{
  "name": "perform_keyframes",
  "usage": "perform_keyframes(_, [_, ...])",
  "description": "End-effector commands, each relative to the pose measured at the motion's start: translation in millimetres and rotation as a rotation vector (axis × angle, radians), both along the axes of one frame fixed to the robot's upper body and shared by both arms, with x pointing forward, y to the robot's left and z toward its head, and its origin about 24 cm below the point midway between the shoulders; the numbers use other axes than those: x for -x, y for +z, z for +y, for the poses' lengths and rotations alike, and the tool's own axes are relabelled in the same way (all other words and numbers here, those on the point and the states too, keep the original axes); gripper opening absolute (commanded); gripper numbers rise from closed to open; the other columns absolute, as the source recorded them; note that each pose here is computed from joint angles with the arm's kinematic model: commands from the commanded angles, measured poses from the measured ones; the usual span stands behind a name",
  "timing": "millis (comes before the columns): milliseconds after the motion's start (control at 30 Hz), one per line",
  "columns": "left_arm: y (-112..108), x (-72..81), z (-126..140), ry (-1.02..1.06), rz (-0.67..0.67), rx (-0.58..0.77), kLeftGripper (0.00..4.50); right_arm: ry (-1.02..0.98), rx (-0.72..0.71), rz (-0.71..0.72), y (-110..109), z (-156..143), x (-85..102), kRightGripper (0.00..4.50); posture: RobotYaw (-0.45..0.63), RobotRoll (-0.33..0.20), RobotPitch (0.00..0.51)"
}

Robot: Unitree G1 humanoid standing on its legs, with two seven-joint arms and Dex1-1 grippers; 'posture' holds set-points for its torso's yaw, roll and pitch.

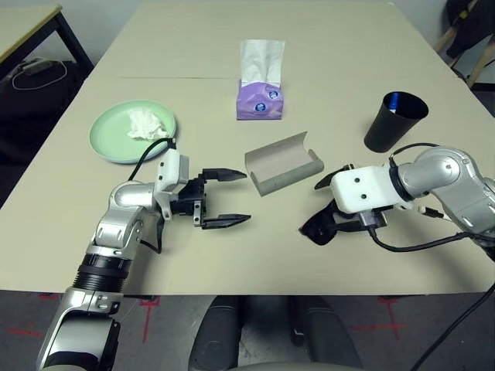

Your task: Organize and tidy the items on the table.

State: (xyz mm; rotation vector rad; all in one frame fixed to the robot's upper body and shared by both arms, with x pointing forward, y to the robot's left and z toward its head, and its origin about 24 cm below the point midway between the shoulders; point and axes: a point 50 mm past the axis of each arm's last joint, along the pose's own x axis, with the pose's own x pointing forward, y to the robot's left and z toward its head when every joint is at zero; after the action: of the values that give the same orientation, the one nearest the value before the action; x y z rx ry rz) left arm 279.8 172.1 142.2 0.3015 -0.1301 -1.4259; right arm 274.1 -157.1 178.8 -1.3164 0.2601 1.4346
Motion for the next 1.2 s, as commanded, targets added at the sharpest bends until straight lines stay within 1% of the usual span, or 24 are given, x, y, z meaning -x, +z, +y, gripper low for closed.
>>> perform_keyframes(33, [-4, 4.9, -3, -0.007, 0.016, 0.007, 4.49, 0.054, 0.084, -0.017, 0, -2, -0.8, 4.50, 0.09, 0.000, 0.184])
perform_keyframes(267, [-6, 6.9, -4, 0.005, 0.018, 0.010, 4.49, 0.090, 0.170, -0.056, 5, -4, 1.0, 4.50, 0.10, 0.000, 0.183])
perform_keyframes(467, [-6, 6.3, -6, 0.010, 0.016, 0.011, 4.49, 0.088, 0.233, -0.083, 4, -1, 3.3, 4.50, 0.10, 0.000, 0.180])
perform_keyframes(767, [-8, 5.5, -7, 0.006, 0.015, 0.001, 4.49, 0.197, 0.265, -0.186, 10, 15, 0.2, 4.50, 0.10, 0.000, 0.179])
perform_keyframes(1200, [-9, 6.4, -7, 0.008, 0.015, -0.015, 4.49, 0.242, 0.300, -0.189, 12, 20, 0.5, 4.50, 0.11, 0.000, 0.176])
